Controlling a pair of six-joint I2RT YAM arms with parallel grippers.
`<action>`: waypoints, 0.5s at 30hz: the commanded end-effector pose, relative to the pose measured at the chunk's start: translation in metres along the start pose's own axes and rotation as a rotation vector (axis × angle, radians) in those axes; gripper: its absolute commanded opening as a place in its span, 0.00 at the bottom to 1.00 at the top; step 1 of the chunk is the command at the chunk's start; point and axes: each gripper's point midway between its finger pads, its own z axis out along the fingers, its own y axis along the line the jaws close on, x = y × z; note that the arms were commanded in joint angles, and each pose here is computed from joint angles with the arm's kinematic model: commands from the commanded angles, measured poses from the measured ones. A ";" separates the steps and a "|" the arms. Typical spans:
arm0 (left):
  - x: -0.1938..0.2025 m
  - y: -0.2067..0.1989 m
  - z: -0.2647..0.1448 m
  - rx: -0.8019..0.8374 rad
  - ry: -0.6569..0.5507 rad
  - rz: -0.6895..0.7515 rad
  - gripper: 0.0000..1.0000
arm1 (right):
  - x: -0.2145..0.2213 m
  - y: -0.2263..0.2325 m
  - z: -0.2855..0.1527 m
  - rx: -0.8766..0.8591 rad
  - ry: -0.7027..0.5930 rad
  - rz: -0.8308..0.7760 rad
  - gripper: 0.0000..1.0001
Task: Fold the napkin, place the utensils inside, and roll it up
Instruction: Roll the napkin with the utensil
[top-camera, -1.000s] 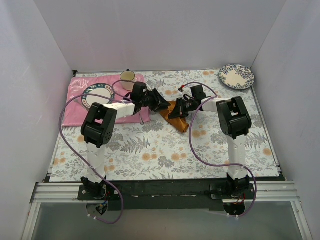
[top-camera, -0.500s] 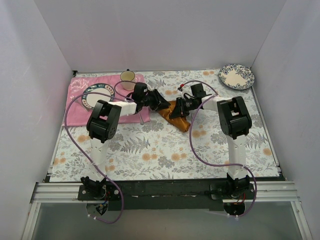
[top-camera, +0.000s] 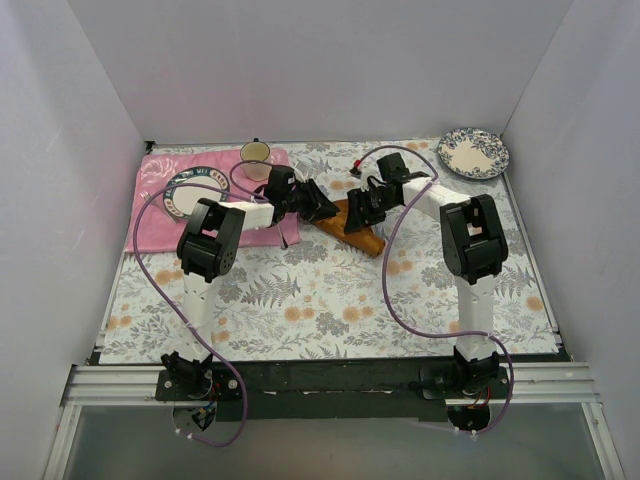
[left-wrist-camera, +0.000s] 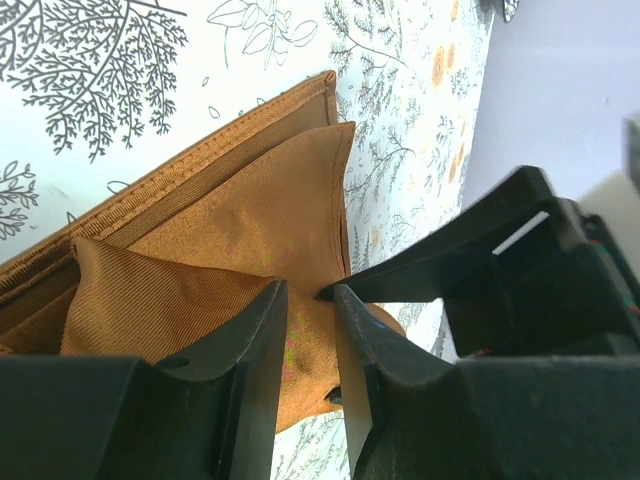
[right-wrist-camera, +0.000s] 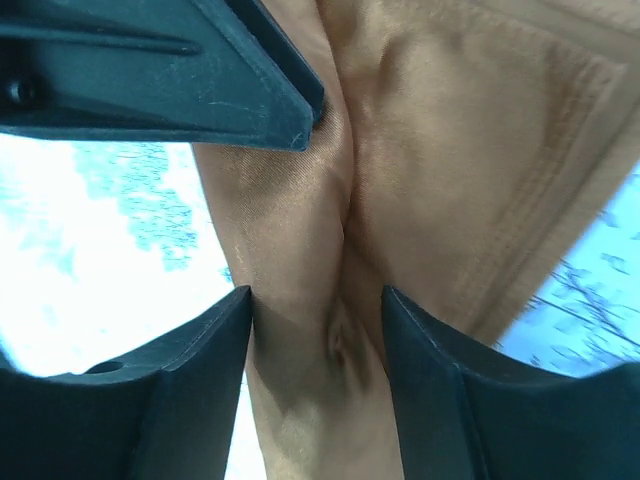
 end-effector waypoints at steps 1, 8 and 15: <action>-0.004 0.031 0.001 -0.092 -0.005 -0.004 0.26 | -0.030 -0.003 -0.034 0.225 -0.059 -0.228 0.64; -0.005 0.029 0.003 -0.104 0.013 -0.008 0.25 | -0.044 0.030 -0.041 0.377 -0.141 -0.527 0.76; -0.001 0.036 0.006 -0.139 0.058 -0.044 0.24 | -0.019 0.042 -0.017 0.477 -0.112 -0.735 0.78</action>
